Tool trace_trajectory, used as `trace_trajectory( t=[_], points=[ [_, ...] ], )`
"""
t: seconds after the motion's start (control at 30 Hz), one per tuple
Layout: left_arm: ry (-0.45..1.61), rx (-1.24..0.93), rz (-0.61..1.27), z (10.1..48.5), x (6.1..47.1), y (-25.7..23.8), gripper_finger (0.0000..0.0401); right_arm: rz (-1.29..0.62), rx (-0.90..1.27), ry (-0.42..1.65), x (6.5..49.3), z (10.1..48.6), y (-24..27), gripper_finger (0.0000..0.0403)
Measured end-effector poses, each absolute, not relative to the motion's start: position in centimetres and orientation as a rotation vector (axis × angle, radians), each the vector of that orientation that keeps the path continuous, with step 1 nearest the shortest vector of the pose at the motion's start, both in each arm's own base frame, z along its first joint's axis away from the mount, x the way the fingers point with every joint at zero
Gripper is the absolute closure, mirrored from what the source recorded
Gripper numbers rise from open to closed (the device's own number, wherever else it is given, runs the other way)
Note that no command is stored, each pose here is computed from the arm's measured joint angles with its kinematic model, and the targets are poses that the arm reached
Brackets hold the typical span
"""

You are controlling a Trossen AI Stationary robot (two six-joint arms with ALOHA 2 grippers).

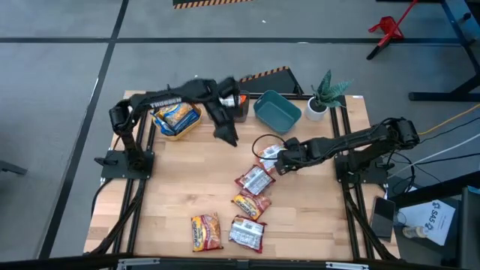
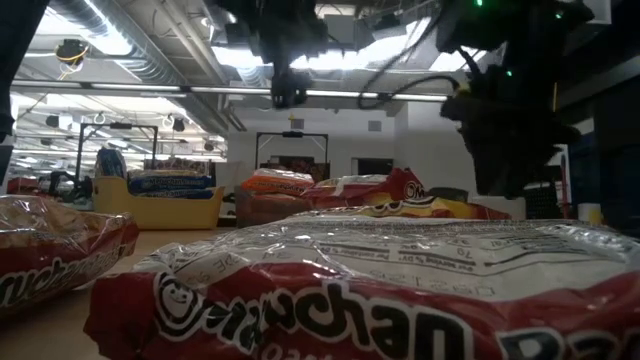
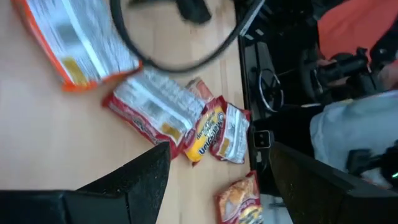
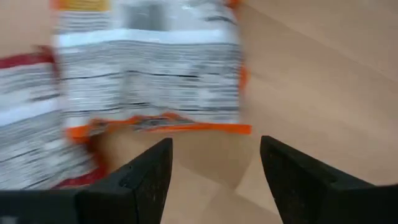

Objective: Sort Maruchan noodles
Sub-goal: Put the orange noodle pack into the black bin

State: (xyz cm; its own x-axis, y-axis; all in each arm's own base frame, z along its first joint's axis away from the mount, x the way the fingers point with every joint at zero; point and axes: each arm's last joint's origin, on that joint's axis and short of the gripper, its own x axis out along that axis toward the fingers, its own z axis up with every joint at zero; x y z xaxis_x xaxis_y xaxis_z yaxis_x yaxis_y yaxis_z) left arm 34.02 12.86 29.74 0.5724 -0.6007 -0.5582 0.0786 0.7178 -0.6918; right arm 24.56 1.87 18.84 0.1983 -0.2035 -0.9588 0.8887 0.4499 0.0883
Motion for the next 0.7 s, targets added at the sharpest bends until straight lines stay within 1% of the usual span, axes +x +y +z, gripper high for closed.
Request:
trace_trajectory(
  t=[0.1,0.37,0.43,0.53,0.7],
  points=[
    [0.909,-0.735,-0.421,27.2,34.7,11.5,0.0134,-0.921,0.789,1.106,24.2,18.2,1.1,0.0171],
    [0.809,-0.777,-0.329,22.5,36.6,8.3,0.0134,-0.798,0.917,1.088,24.2,15.8,0.0,0.0171],
    [0.783,-0.812,-0.268,21.2,36.5,8.1,0.0134,-0.791,0.947,1.065,24.0,15.2,0.0,0.0171],
    [0.691,-0.873,-0.170,19.5,36.3,8.1,0.0134,-0.770,0.992,1.000,24.0,14.3,0.0,0.0171],
    [0.572,-0.985,0.052,16.5,34.8,8.4,0.0134,-0.710,1.023,0.891,24.5,13.9,0.0,0.0171]
  ],
)
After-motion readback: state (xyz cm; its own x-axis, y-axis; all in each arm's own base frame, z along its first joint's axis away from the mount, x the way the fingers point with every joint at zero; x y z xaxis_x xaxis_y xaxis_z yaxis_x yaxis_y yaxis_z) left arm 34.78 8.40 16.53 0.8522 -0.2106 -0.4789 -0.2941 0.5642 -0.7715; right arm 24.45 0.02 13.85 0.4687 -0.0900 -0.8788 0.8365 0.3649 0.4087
